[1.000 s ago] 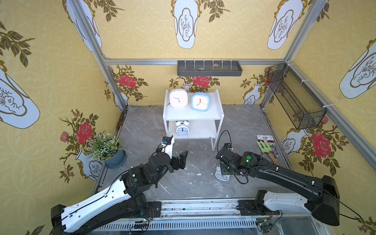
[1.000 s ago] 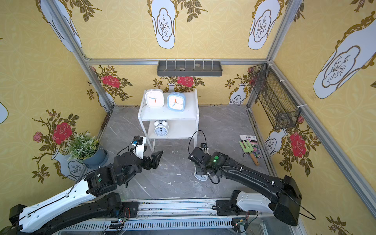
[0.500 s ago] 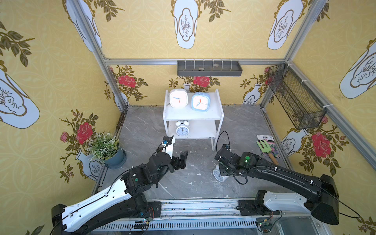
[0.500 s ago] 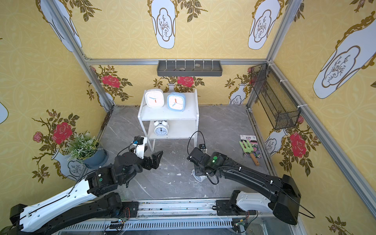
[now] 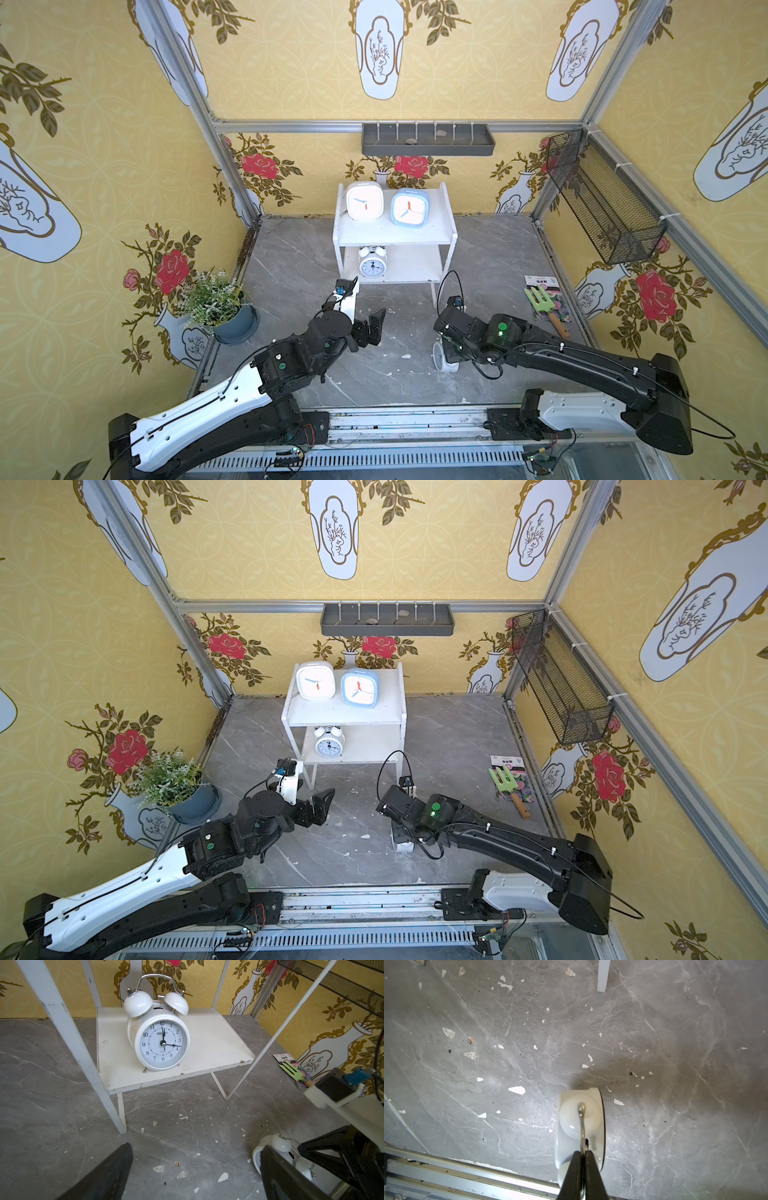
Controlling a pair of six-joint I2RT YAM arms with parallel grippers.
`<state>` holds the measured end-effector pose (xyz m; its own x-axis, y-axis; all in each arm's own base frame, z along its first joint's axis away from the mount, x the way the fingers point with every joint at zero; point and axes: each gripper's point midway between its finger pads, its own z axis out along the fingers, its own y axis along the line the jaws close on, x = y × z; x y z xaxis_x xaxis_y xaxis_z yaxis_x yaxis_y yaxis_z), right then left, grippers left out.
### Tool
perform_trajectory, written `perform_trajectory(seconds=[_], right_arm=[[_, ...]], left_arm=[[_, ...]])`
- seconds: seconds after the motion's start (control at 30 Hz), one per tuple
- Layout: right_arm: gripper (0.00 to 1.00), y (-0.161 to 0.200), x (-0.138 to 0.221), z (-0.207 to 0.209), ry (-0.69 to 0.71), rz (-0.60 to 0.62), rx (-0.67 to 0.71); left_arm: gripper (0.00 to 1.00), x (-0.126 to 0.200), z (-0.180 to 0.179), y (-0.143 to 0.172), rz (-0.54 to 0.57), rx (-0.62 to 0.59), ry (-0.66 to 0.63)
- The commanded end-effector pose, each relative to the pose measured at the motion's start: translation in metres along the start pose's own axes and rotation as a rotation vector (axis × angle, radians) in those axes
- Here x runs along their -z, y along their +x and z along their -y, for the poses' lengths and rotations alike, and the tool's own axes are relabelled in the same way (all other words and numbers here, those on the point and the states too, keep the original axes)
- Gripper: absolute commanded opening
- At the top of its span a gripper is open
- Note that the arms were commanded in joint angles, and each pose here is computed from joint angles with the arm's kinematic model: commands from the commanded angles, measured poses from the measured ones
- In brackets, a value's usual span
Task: Place the alarm clocks on the shelf by style
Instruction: Move the alarm to the center of the board.
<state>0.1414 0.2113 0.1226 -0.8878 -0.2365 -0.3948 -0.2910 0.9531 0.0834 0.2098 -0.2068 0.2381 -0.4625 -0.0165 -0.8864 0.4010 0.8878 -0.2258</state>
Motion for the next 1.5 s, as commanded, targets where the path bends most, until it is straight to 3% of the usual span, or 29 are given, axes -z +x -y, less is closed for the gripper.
perform_trajectory(seconds=[0.0,0.47,0.77,1.47], right_arm=[[0.0,-0.007,0.002,-0.004,0.01,0.034,0.0],[0.0,-0.03,0.015,-0.051,-0.087,0.086,0.19],[0.0,-0.033,-0.015,-0.081,-0.112,0.042,0.3],[0.18,-0.033,-0.014,-0.065,-0.131,0.062,0.205]], left_arm=[[0.99,-0.001,0.002,-0.003,0.018,0.012,0.006],[0.99,-0.002,0.001,-0.004,0.019,0.008,0.001],[0.99,-0.003,-0.001,0.0,0.011,0.014,-0.004],[0.99,-0.008,-0.003,0.012,-0.006,0.019,-0.008]])
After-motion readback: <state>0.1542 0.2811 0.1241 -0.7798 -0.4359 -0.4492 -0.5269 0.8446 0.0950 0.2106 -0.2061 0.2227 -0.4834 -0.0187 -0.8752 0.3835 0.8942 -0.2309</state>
